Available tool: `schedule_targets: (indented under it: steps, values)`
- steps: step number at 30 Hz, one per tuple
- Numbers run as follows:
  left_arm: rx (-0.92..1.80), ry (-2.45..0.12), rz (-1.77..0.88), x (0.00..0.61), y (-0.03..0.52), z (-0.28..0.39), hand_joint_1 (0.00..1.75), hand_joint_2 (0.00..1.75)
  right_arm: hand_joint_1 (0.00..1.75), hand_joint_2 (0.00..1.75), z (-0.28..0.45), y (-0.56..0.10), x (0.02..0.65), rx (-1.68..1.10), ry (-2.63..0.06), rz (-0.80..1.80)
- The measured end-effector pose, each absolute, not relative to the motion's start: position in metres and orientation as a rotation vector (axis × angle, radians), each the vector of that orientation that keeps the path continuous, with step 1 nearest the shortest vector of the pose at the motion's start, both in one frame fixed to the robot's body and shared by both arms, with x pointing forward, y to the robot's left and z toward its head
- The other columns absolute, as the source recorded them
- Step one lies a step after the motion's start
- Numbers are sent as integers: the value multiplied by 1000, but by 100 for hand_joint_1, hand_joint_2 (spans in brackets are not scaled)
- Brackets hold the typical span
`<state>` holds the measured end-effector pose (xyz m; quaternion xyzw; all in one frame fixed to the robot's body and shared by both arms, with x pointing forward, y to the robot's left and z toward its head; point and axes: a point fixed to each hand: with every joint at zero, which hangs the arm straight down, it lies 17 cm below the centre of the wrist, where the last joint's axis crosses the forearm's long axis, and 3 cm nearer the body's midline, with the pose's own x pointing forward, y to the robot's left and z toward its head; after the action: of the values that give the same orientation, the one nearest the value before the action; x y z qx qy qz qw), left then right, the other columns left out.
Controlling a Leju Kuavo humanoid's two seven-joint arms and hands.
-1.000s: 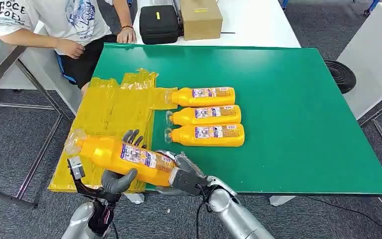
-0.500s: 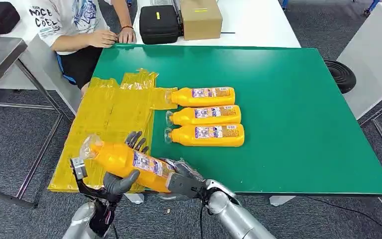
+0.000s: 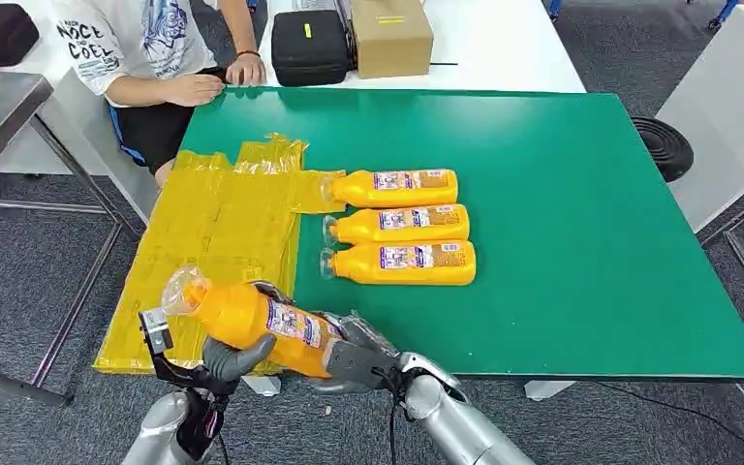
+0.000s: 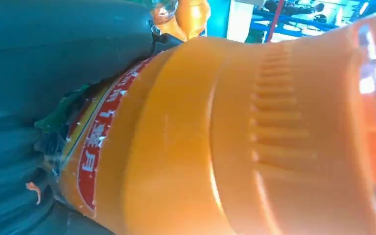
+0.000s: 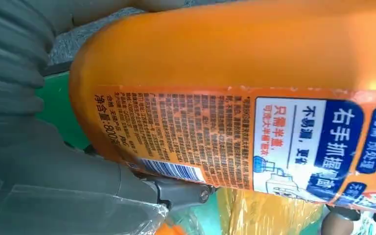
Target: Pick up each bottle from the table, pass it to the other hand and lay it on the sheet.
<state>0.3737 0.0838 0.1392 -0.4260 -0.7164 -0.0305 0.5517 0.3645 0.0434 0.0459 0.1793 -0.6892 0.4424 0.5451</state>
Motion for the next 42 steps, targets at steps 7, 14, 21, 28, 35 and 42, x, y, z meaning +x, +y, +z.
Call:
schedule_targets:
  steps: [7,14,21,28,35,42]
  values:
    - [-998,-1708,-79,374,84,143,175,175,0,0,57,46,364,442,-1659,1034]
    - [-965,-1724,-66,379,88,145,175,175,0,0,71,45,369,429,-1713,989]
    - [-816,-1742,-65,397,99,138,175,175,0,0,85,42,373,423,-1758,936]
    - [-443,-1816,-106,432,138,128,175,175,0,0,108,38,369,416,-1838,908]
    - [-25,-1894,-238,458,176,133,175,175,0,0,128,38,368,426,-1894,882]
    - [325,-1884,-583,495,217,150,175,175,0,0,160,30,369,459,-1957,832]
